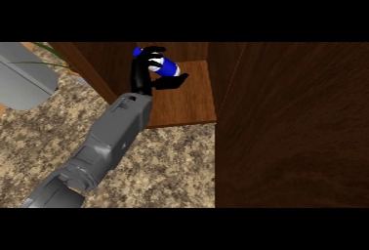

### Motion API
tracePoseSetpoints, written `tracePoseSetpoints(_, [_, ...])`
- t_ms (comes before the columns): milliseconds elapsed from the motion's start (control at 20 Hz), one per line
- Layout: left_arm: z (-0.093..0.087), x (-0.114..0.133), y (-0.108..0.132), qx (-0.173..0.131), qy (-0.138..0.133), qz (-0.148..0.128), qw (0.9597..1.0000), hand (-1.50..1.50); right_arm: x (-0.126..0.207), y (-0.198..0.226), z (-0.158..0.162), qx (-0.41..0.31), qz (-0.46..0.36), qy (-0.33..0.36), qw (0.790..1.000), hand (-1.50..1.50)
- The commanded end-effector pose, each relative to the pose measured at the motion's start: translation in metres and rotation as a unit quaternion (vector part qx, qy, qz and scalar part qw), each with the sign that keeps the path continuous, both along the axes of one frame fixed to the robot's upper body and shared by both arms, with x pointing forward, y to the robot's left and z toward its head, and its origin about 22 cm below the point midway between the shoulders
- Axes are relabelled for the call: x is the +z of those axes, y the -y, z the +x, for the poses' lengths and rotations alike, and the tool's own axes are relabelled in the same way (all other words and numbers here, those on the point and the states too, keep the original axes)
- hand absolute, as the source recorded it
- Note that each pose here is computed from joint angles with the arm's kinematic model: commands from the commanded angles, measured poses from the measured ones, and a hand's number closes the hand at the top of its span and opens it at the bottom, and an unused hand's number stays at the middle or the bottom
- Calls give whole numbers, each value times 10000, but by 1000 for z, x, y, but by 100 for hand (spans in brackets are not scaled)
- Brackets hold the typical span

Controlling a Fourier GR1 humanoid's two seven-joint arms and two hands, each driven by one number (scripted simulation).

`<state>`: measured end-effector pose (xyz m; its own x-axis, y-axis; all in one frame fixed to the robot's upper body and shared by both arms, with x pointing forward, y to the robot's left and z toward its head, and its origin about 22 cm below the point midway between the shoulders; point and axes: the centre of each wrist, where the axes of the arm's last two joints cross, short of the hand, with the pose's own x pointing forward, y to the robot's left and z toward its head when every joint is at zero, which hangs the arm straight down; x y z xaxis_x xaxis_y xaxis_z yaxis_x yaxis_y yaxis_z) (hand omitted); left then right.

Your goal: Pick up the bottled water, place it into the cabinet and close the cabinet

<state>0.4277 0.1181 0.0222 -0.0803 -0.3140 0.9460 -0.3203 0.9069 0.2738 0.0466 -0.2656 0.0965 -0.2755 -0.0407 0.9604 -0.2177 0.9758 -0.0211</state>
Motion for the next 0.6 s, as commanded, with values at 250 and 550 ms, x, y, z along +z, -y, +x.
tracePoseSetpoints(250, [7, 10, -6, 151, 217, 397, 9989, -150, 3, -4, 5, 202, 266, 78, 9994, -150])
tracePoseSetpoints(550, [16, 34, 4, -602, 621, -289, 9958, -150, 5, -3, -8, 273, 362, 61, 9990, -150])
